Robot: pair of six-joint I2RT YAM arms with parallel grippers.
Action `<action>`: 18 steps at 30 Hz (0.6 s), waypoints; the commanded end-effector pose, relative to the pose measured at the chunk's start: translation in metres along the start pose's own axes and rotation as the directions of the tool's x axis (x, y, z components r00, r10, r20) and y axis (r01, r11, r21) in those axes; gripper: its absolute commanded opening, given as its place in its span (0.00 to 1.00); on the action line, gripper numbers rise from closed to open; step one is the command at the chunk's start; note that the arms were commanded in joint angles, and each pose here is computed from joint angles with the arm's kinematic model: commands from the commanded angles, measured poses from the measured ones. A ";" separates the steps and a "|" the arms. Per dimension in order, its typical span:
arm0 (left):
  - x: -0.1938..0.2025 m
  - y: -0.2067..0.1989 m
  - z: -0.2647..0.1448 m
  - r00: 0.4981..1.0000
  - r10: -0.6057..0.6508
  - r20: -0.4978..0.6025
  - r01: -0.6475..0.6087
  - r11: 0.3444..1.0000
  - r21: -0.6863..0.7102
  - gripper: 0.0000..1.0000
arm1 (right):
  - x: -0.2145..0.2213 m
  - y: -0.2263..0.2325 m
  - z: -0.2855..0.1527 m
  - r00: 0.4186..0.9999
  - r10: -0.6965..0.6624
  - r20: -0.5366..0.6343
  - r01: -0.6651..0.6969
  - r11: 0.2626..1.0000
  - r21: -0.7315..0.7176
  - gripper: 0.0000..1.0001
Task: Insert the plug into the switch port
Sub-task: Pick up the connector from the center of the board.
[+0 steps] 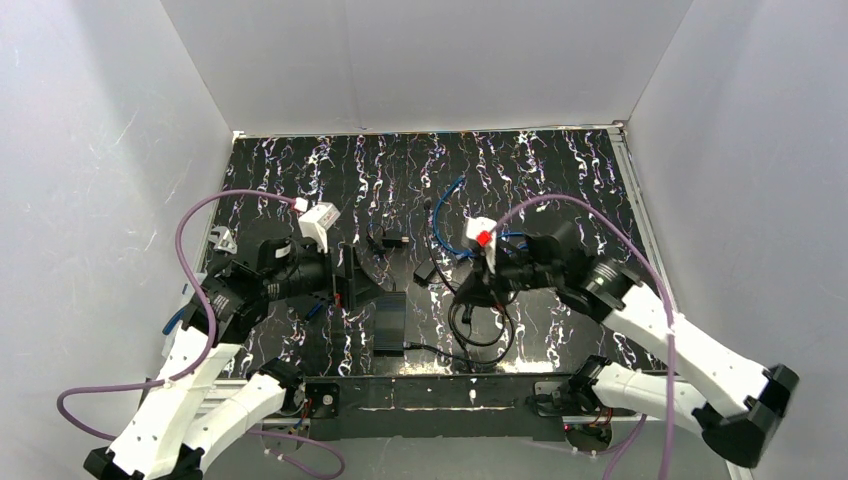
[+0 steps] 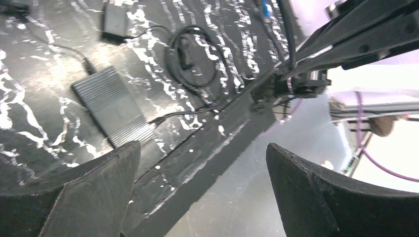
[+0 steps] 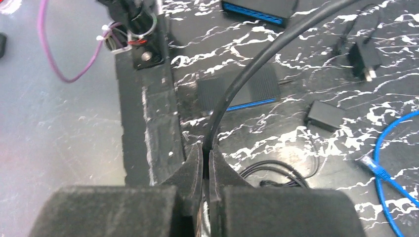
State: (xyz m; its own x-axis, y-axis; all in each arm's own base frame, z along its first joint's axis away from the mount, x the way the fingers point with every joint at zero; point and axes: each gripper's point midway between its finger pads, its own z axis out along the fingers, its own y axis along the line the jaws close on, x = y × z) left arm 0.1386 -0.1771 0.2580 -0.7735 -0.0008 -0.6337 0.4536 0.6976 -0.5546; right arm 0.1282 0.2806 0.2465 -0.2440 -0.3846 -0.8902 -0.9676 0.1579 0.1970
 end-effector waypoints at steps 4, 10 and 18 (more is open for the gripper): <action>-0.018 -0.067 -0.026 0.999 -0.047 0.022 0.039 0.958 0.284 0.98 | 0.001 0.065 -0.035 0.971 -0.200 0.127 0.223 0.952 -0.207 0.01; -0.029 -0.093 -0.039 0.995 -0.096 0.038 0.073 0.914 0.400 0.98 | -0.002 0.087 -0.046 0.933 -0.290 0.212 0.341 0.900 -0.270 0.01; -0.044 -0.113 -0.044 0.978 -0.207 0.037 0.162 0.852 0.498 0.98 | -0.009 0.097 -0.047 0.886 -0.364 0.286 0.439 0.857 -0.270 0.01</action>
State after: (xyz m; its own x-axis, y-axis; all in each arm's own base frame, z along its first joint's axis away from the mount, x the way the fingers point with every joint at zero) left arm 0.1076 -0.2176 0.3500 -0.8135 -0.1389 -0.5647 0.4961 0.3407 -0.7986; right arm 0.0397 0.2520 0.2760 0.0596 -0.2287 -0.9717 -0.9738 -0.2272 -0.0063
